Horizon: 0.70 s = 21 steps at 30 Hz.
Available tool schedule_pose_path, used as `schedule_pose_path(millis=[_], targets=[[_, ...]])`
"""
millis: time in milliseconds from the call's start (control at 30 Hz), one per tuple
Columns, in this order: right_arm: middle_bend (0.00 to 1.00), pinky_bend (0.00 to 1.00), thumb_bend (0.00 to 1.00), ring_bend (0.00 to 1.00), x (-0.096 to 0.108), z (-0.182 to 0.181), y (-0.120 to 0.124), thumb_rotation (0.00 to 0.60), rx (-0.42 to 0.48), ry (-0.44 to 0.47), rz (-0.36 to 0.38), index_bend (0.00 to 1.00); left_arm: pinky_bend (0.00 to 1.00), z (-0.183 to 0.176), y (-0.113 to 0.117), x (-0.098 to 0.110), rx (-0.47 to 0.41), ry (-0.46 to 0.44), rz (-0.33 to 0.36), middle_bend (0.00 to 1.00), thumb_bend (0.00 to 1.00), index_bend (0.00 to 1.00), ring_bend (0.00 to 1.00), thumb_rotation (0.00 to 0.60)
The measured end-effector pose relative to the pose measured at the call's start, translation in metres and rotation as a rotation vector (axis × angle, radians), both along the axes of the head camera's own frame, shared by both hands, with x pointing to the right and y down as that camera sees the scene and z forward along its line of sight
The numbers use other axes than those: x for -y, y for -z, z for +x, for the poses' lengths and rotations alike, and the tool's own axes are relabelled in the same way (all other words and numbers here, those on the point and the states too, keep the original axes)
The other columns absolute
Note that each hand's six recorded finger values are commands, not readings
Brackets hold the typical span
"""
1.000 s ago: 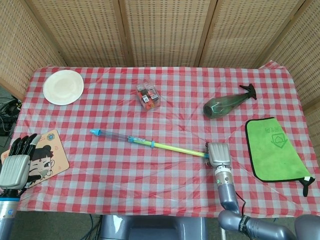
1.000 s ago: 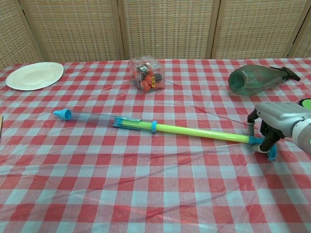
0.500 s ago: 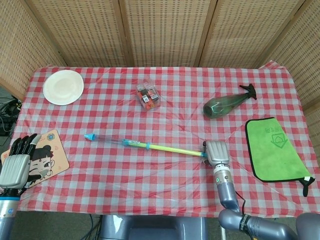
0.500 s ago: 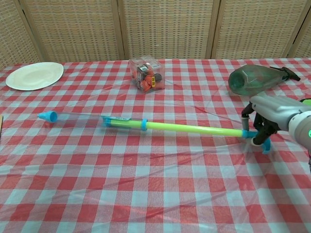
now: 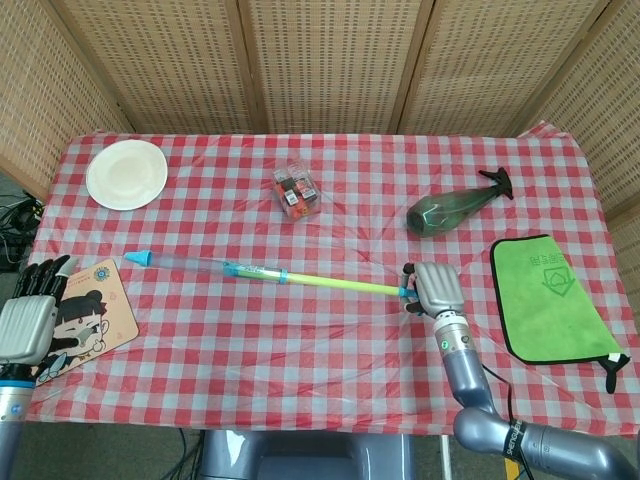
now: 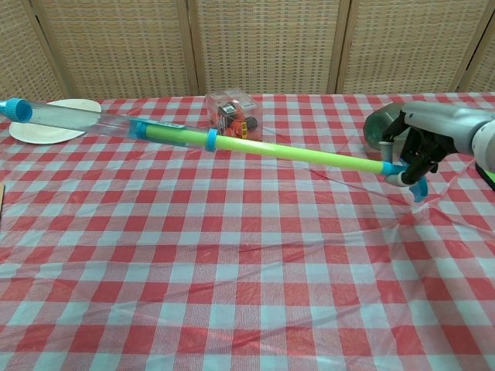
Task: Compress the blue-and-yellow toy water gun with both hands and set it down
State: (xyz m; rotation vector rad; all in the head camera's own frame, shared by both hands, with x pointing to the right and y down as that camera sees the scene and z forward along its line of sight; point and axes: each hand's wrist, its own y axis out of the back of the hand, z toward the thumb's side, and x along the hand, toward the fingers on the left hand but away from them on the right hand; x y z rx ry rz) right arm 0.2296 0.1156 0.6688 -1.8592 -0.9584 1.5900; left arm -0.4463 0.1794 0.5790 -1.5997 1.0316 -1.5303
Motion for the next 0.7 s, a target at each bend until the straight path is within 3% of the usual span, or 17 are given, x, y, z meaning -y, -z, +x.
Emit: schedule_pose_path(millis=[400,567,700], targets=[[1.00,0.63,0.59,1.00,0.024,0.003,0.008,0.600,-0.022,0.001,0.009,0.82,0.00,0.036,0.028,0.068,0.001,-0.069,0.046,0.01,0.12,0.00,0.01,0.600],[1.00,0.64,0.59,1.00,0.036,0.006,0.004,0.600,-0.023,-0.014,-0.005,0.84,0.15,0.053,0.023,0.101,0.033,-0.107,0.032,0.15,0.12,0.04,0.17,0.600],[1.00,0.64,0.59,1.00,0.048,0.009,0.002,0.600,-0.005,-0.028,-0.008,0.85,0.16,0.062,0.010,0.124,0.061,-0.118,-0.005,0.17,0.12,0.04,0.18,0.600]])
